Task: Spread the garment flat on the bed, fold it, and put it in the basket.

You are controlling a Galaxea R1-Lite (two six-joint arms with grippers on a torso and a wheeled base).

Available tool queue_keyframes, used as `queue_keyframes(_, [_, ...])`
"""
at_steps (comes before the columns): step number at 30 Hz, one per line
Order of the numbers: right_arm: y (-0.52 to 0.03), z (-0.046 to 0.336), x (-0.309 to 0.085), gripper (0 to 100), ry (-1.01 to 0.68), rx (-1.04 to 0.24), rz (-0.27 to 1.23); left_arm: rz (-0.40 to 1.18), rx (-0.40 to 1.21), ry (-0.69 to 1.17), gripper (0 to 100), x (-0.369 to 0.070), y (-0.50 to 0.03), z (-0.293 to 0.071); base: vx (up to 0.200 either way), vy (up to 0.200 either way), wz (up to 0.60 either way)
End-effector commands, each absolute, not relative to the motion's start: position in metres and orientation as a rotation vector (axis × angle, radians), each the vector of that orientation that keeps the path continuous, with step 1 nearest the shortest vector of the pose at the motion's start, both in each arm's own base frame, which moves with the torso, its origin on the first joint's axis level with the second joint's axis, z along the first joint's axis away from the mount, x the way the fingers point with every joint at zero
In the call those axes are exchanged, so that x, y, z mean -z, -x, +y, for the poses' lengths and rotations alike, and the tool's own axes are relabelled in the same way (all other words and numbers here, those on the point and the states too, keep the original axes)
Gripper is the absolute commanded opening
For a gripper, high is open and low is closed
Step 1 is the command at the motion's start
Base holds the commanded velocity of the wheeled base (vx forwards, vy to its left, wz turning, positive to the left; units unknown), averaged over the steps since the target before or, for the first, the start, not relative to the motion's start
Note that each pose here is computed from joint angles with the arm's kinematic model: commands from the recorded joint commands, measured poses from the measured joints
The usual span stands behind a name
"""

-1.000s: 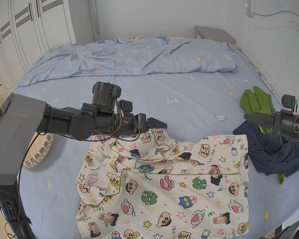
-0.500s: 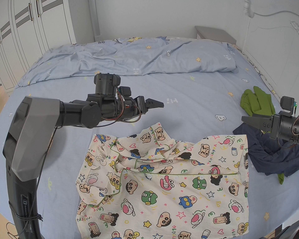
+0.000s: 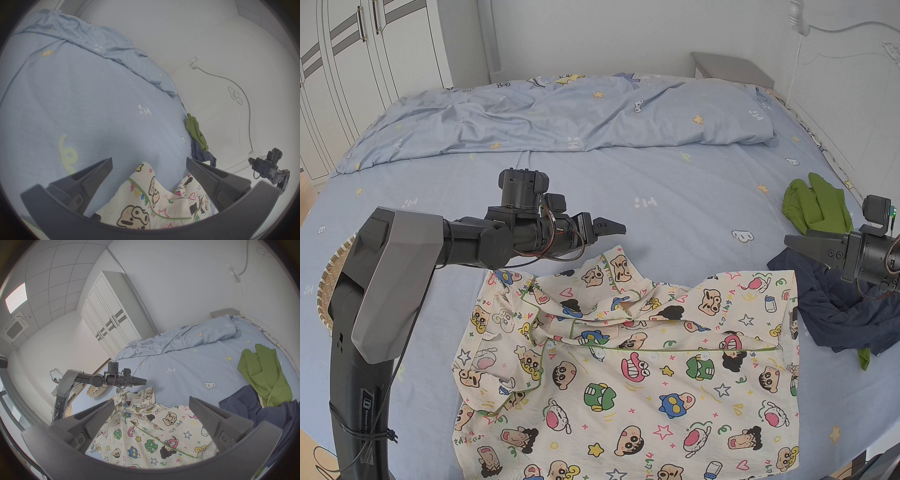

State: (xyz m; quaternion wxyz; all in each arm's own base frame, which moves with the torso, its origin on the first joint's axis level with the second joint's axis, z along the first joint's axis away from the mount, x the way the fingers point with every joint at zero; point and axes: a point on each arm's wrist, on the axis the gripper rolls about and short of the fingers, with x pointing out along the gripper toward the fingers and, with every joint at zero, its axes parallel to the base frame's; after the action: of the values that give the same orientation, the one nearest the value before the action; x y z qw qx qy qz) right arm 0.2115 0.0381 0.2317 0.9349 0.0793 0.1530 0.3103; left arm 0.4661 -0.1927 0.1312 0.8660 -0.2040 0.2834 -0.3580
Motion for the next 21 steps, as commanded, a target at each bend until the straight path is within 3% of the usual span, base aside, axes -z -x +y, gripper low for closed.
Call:
queue_keyframes(1, [-0.212, 0.038, -0.232, 100, -0.161, -0.635, 0.311, 0.621, 0.741, 0.429, 100, -0.120, -0.467, -0.192, 0.000, 0.000, 0.00])
queue_keyframes(20, [-0.213, 0.039, -0.230, 100, -0.164, -0.636, 0.321, 0.682, 0.729, 0.424, 100, -0.102, -0.463, -0.193, 0.000, 0.000, 0.00])
queue_keyframes(21, [-0.213, 0.039, -0.230, 100, -0.162, -0.636, 0.320, 0.682, 0.729, 0.423, 0, -0.102, -0.463, -0.193, 0.000, 0.000, 0.00])
